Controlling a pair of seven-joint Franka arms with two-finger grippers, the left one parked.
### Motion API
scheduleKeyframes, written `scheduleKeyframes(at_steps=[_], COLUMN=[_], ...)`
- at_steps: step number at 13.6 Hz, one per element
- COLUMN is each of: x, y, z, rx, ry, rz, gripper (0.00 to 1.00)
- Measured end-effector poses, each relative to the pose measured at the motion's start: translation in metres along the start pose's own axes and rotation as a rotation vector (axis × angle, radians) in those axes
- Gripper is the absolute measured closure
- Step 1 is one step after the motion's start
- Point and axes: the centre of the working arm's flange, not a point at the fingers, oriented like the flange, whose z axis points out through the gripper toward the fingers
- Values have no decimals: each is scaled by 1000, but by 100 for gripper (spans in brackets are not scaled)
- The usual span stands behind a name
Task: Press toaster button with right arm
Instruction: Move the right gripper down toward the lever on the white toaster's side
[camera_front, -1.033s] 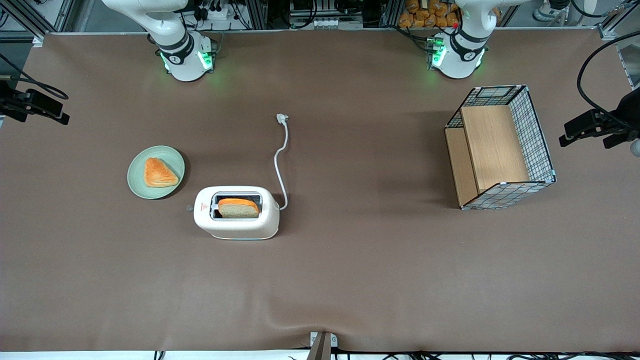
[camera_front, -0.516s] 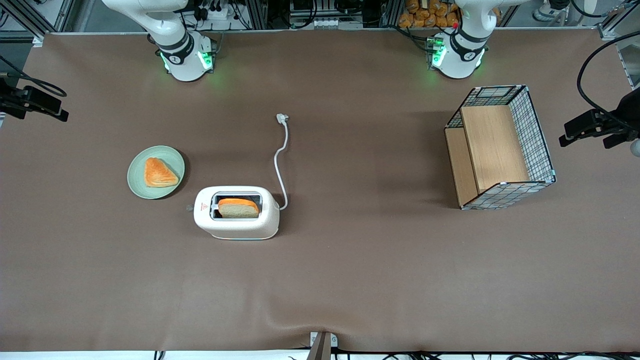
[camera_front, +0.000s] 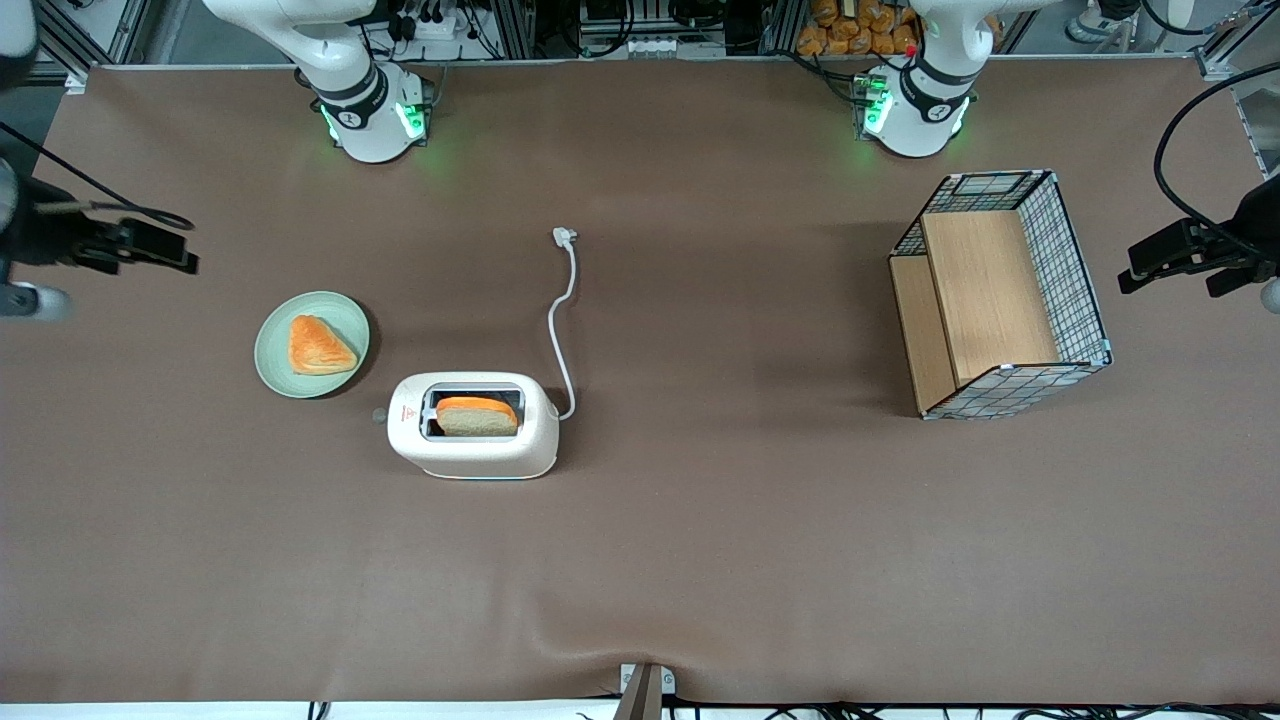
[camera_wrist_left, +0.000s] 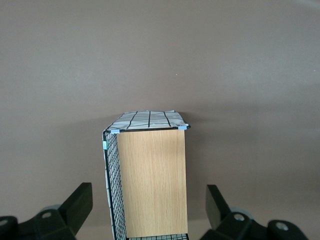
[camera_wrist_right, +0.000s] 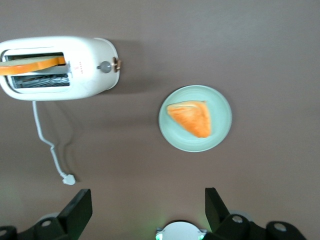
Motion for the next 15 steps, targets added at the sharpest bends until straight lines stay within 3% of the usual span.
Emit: scheduleKeyframes(at_steps=[4, 10, 11, 13, 15], x=[38, 83, 90, 102, 112], y=[-7, -12, -14, -21, -31], z=[52, 113, 122, 142, 163], rx=[97, 200, 216, 230, 253], ry=[-80, -117, -119, -119, -134], rz=[5, 30, 35, 37, 37], gripper=[0, 1, 8, 13, 37])
